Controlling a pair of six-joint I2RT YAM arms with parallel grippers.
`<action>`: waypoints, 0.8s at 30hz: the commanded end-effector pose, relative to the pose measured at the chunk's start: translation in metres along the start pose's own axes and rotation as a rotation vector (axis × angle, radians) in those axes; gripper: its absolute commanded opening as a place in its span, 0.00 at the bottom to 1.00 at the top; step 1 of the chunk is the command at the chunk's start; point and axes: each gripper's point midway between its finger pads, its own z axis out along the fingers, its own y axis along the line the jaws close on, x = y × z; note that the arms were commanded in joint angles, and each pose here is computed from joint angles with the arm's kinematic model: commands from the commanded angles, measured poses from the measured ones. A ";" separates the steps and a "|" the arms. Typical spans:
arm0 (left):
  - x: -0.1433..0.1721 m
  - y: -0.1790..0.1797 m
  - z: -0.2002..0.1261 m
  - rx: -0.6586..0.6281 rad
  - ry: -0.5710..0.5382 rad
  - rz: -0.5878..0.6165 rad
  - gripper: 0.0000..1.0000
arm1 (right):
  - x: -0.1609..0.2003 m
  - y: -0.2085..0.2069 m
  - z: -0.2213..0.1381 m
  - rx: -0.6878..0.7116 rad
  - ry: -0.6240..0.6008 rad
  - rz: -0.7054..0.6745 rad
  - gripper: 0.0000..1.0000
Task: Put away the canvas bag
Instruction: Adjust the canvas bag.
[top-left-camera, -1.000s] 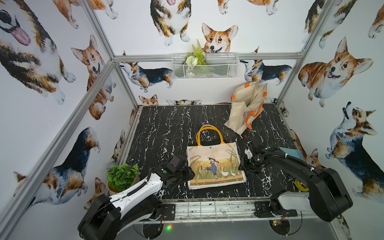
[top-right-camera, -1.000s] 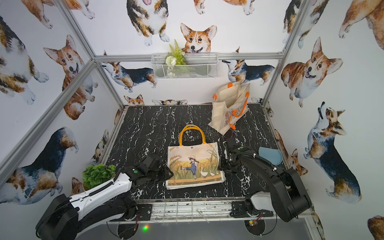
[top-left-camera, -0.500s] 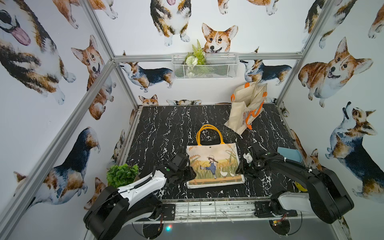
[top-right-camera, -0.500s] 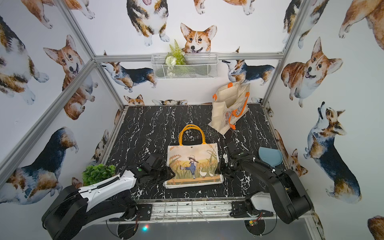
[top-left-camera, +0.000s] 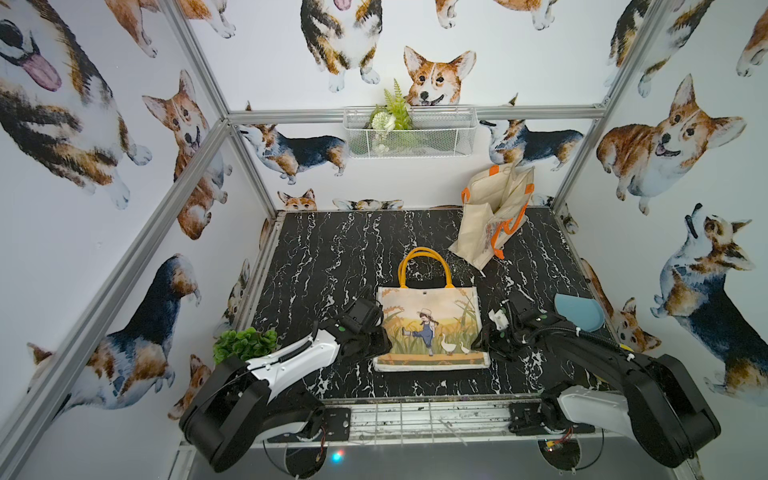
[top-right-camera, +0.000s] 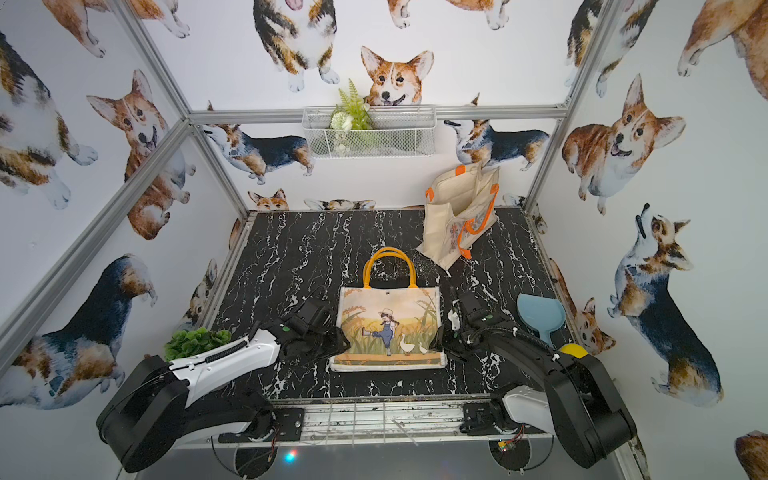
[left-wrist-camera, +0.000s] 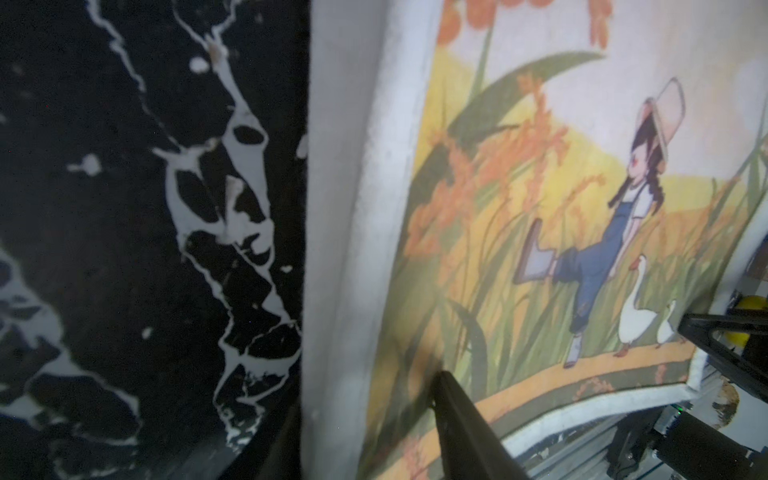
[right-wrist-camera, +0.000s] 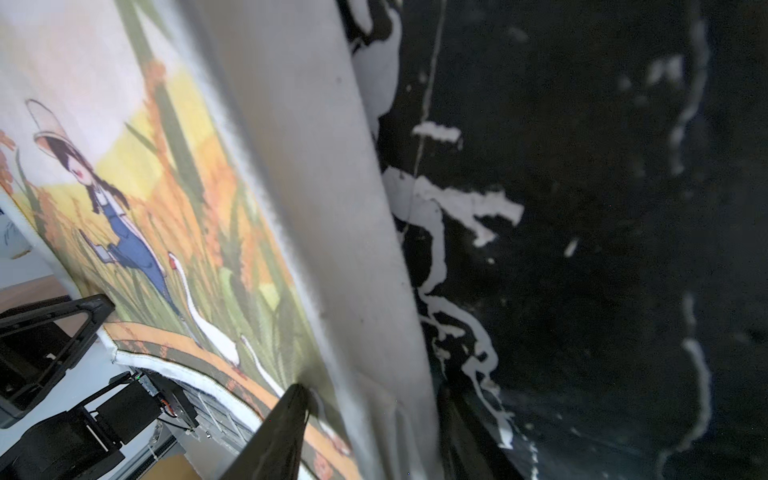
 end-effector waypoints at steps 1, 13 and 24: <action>0.000 0.001 -0.008 -0.009 -0.001 0.011 0.51 | 0.006 -0.022 -0.007 0.118 0.005 0.032 0.54; -0.034 -0.041 -0.086 0.197 -0.181 -0.001 0.53 | -0.029 0.043 -0.075 -0.122 -0.214 -0.027 0.38; -0.044 -0.069 -0.040 0.340 -0.129 -0.084 0.00 | -0.047 0.092 -0.054 -0.300 -0.176 -0.031 0.09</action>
